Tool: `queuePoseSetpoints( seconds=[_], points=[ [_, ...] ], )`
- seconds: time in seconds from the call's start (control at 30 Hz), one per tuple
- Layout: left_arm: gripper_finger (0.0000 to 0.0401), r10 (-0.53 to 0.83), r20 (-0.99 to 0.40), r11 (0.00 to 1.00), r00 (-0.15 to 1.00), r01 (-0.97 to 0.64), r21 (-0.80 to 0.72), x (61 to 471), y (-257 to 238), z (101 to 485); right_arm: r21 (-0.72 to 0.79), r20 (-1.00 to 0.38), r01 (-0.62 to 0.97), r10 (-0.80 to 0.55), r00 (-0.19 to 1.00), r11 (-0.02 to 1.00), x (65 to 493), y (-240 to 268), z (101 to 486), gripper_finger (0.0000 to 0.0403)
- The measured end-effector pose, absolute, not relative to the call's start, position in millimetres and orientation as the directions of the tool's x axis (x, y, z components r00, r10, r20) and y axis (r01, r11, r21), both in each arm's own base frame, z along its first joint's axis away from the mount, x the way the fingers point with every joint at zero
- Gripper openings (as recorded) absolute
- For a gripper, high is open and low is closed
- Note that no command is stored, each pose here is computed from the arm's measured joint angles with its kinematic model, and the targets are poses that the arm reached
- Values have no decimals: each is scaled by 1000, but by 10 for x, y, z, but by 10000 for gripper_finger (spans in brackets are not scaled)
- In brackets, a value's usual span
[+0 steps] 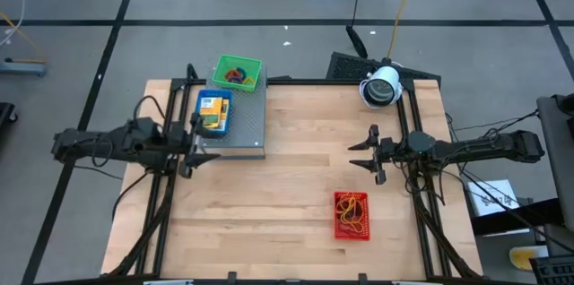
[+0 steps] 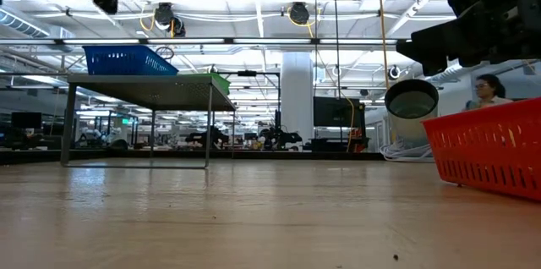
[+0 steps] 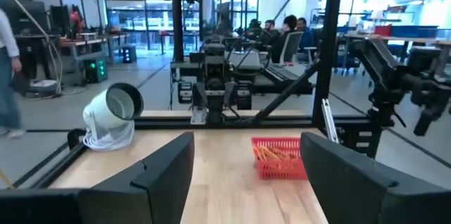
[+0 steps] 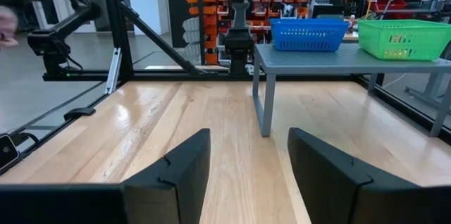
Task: Pick & Place Office Desk Supplies
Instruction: Put the red bin on the shelf with rubber bands
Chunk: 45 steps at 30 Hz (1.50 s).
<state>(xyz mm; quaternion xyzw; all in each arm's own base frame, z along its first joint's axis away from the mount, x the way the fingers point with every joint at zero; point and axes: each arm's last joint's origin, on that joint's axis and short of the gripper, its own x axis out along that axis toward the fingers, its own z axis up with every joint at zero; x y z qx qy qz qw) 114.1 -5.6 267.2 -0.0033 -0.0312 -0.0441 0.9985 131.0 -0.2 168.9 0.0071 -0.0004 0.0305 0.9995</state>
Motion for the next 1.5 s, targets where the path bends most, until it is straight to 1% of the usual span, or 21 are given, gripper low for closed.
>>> queuePoseSetpoints(
  seconds=[0.2, 0.3, 0.43, 0.63, 0.83, 1.07, 1.5],
  points=[
    [269, -106, 87, 994, 991, 107, 0, 964, -68, 2332, 14, -1, -61, 61, 998, 998, 1310, -2, 1687, 181],
    [269, -119, 60, 993, 991, 119, 2, 934, -79, 2168, 14, -1, -61, 61, 998, 998, 1310, -2, 1687, 181],
    [269, -127, 33, 992, 991, 126, 12, 912, -84, 2062, 14, -2, -60, 60, 998, 998, 1310, -2, 1686, 181],
    [269, -98, 75, 995, 992, 97, 12, 883, -73, 2005, 14, -1, -61, 61, 998, 998, 1310, -2, 1687, 181],
    [269, -92, 74, 996, 993, 91, 10, 885, -71, 2003, 14, -2, -61, 61, 998, 998, 1310, -2, 1686, 181],
    [269, -89, 63, 994, 994, 86, 62, 887, -71, 1988, 14, -2, -60, 60, 998, 998, 1310, -2, 1686, 181],
    [269, -90, 64, 994, 994, 86, 64, 888, -71, 1989, 14, -2, -61, 61, 998, 998, 1310, -2, 1686, 181]
  ],
)
